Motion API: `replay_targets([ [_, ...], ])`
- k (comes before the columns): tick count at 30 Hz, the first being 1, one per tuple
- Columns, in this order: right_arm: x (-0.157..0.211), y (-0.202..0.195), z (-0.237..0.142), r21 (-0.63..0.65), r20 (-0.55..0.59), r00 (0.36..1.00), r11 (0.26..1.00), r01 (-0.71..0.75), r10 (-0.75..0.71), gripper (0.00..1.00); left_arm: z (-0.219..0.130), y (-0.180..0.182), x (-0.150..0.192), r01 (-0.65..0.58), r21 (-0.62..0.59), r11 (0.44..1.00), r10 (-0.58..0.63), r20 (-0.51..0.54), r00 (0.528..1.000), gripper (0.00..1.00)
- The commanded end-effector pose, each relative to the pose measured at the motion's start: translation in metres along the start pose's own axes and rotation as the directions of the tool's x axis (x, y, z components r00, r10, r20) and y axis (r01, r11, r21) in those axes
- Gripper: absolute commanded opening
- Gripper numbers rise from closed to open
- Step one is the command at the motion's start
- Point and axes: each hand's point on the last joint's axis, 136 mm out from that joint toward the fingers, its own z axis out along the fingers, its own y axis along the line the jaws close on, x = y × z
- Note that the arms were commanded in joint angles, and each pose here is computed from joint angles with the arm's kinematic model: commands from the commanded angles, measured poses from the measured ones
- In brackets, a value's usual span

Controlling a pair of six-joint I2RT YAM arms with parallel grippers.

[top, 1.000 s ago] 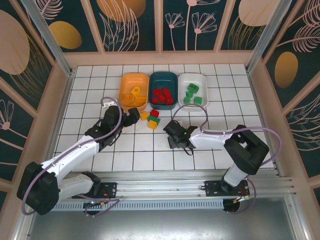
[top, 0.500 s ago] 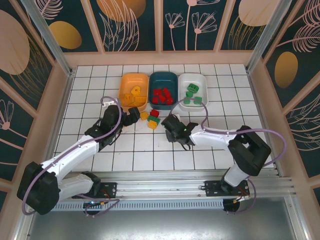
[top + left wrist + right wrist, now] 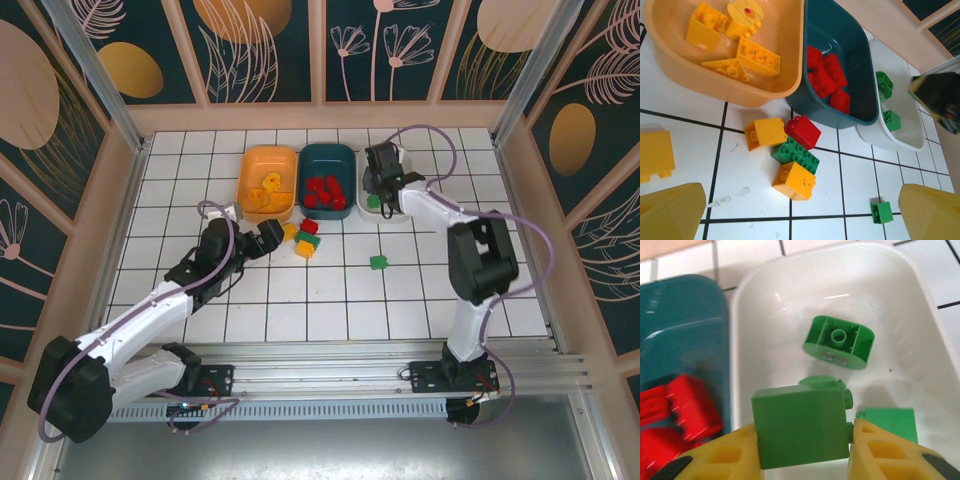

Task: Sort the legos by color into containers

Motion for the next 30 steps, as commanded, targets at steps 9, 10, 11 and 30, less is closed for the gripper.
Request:
replay_targets([
  [9,-0.027,-0.011,0.007,0.036,-0.015,0.998,0.998,-0.054,0.054,0.66,-0.016,0.003,-0.002,-0.009,0.004,1.000,0.009,0.018,1.000,0.98],
  [10,-0.029,-0.009,-0.001,0.030,0.001,0.998,0.998,-0.055,0.055,0.67,-0.015,0.002,-0.004,-0.013,0.000,1.000,0.013,0.022,1.000,0.99],
  [11,-0.032,-0.005,-0.011,0.026,0.027,0.998,0.998,-0.051,0.050,0.67,-0.016,0.001,-0.007,-0.018,-0.008,1.000,0.018,0.028,0.999,0.99],
  [30,0.192,0.175,-0.092,-0.359,-0.006,0.874,0.817,0.452,-0.486,0.63,-0.029,0.075,-0.028,0.127,-0.254,0.959,-0.092,0.147,0.985,0.99],
])
